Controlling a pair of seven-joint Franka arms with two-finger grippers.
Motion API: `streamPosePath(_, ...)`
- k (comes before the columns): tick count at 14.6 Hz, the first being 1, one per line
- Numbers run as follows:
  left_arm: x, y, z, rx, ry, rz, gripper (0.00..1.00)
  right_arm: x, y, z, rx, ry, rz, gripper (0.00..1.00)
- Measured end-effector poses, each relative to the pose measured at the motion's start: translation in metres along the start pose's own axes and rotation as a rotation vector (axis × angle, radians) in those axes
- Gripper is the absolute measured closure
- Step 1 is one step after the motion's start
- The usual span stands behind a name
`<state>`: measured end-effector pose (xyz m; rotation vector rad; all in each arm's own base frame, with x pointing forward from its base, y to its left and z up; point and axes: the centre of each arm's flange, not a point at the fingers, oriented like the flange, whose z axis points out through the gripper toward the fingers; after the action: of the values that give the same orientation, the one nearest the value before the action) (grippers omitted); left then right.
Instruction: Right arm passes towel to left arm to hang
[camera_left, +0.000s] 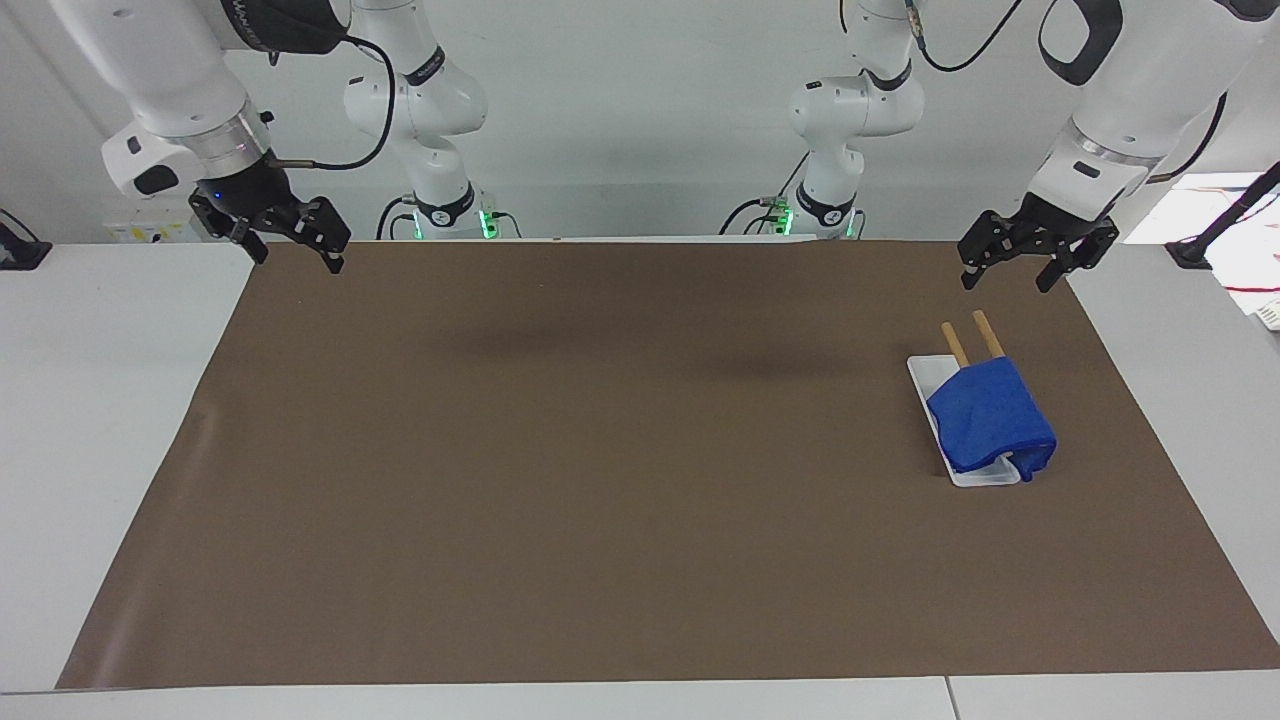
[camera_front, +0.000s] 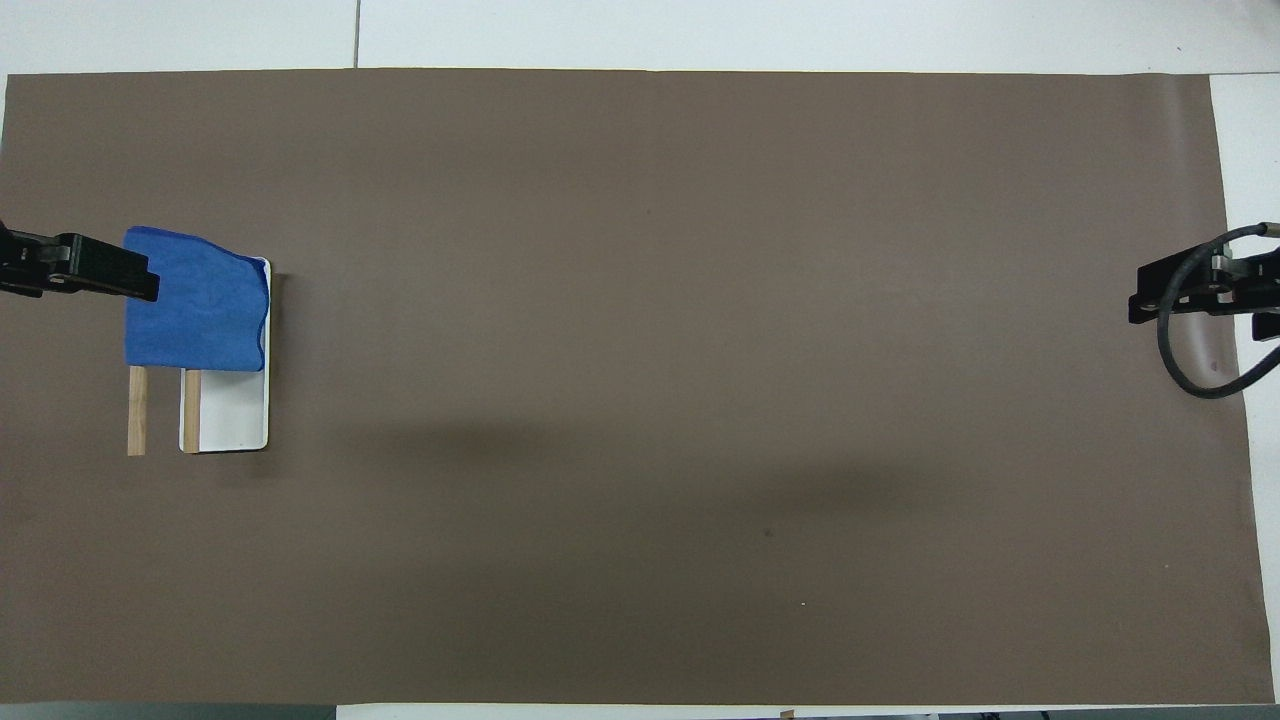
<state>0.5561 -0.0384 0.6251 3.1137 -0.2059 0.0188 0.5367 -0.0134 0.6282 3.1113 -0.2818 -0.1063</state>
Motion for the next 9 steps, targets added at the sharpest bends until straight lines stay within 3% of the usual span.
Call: streamPosePath(9, -0.006, -0.0093, -0.0015, -0.002, -0.021, 0.015, 0.0, -0.0001, -0.0006, 0.0004, 0.0, -0.001, -0.03, 0.0)
